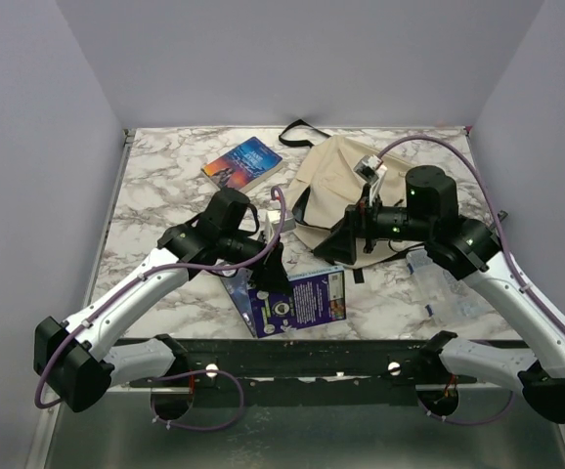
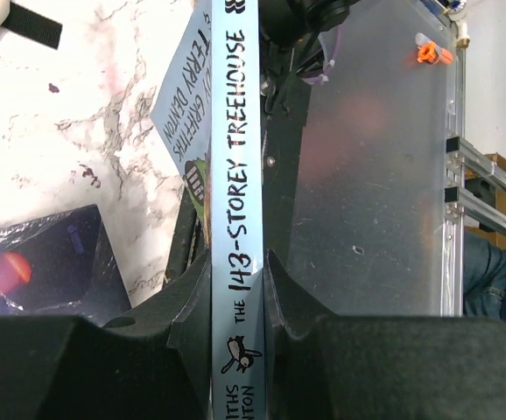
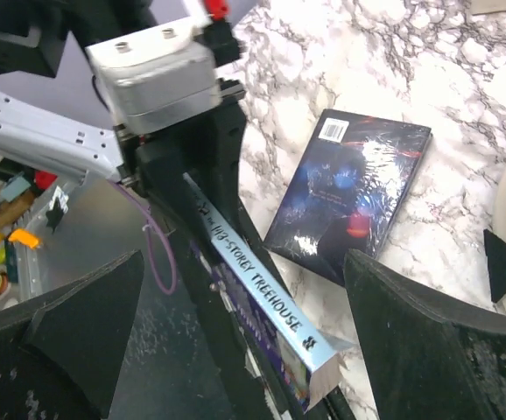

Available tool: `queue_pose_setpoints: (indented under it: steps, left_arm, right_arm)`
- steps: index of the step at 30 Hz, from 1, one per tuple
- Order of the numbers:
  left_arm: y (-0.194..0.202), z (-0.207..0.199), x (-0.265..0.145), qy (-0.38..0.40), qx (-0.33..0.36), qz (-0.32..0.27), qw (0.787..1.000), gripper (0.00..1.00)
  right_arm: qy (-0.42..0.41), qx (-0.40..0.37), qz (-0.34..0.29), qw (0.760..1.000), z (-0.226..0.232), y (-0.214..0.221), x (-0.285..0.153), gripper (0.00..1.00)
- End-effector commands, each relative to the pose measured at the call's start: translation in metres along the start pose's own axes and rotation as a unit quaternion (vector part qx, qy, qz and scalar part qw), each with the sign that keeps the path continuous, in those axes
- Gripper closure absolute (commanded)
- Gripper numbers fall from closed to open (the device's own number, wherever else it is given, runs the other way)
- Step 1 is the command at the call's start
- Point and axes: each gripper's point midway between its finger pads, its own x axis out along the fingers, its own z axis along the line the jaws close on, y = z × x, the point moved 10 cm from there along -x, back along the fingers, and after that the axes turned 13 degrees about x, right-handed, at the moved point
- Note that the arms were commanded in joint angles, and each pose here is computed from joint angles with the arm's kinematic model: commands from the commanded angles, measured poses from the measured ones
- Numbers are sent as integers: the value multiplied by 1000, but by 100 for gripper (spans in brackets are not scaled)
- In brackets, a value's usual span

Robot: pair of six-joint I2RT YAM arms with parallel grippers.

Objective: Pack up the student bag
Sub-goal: Pick up the book from the center of the board.

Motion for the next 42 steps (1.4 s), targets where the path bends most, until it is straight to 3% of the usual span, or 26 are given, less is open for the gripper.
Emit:
queue_pose_setpoints:
  steps: [1, 3, 7, 11, 19, 25, 27, 28, 29, 31, 33, 35, 38, 42]
  left_arm:
    - [-4, 0, -1, -2, 14, -5, 1000, 100]
    - [-6, -1, 0, 8, 16, -7, 1000, 100]
    - [-6, -7, -3, 26, 37, -16, 999, 100]
    - [-9, -9, -4, 32, 42, -22, 998, 100]
    - [-20, -21, -12, 57, 72, -51, 994, 100]
    - [-26, -19, -16, 68, 39, -75, 994, 100]
    - [-29, -14, -21, 62, 13, -99, 993, 100]
    - [-32, -12, -24, 66, 3, -118, 991, 100]
    - [-33, -8, -28, 65, -14, -132, 989, 100]
    - [-36, -3, -38, 55, -60, -154, 985, 81]
    - [-34, -4, -46, 55, -78, -170, 981, 53]
    - [-31, -7, -49, 61, -73, -178, 979, 38]
    - [-26, -14, -54, 68, -78, -179, 978, 31]
    - [-17, -21, -65, 38, -80, -202, 975, 30]
  right_arm:
    - [-45, 0, 97, 994, 1, 14, 2, 0]
    - [-96, 17, 143, 985, -2, 21, 11, 0]
    - [-114, 36, 155, 981, -15, 31, 24, 3]
    - [-154, 60, 176, 970, -23, 45, 31, 20]
    - [-186, 90, 183, 961, -31, 70, 28, 36]
    - [-204, 82, 163, 962, -25, 73, 19, 71]
    - [-203, 86, 143, 965, -22, 70, 19, 93]
    - [-195, 92, 133, 967, -21, 68, 19, 99]
    - [-187, 95, 122, 970, -21, 67, 20, 99]
    - [-202, 99, 88, 970, -17, 61, 21, 100]
    - [-212, 111, 67, 968, -12, 54, 21, 99]
    - [-219, 114, 59, 967, -6, 46, 19, 99]
    - [-220, 106, 41, 969, 1, 33, 15, 99]
    - [-204, 110, 25, 973, -1, 15, 7, 100]
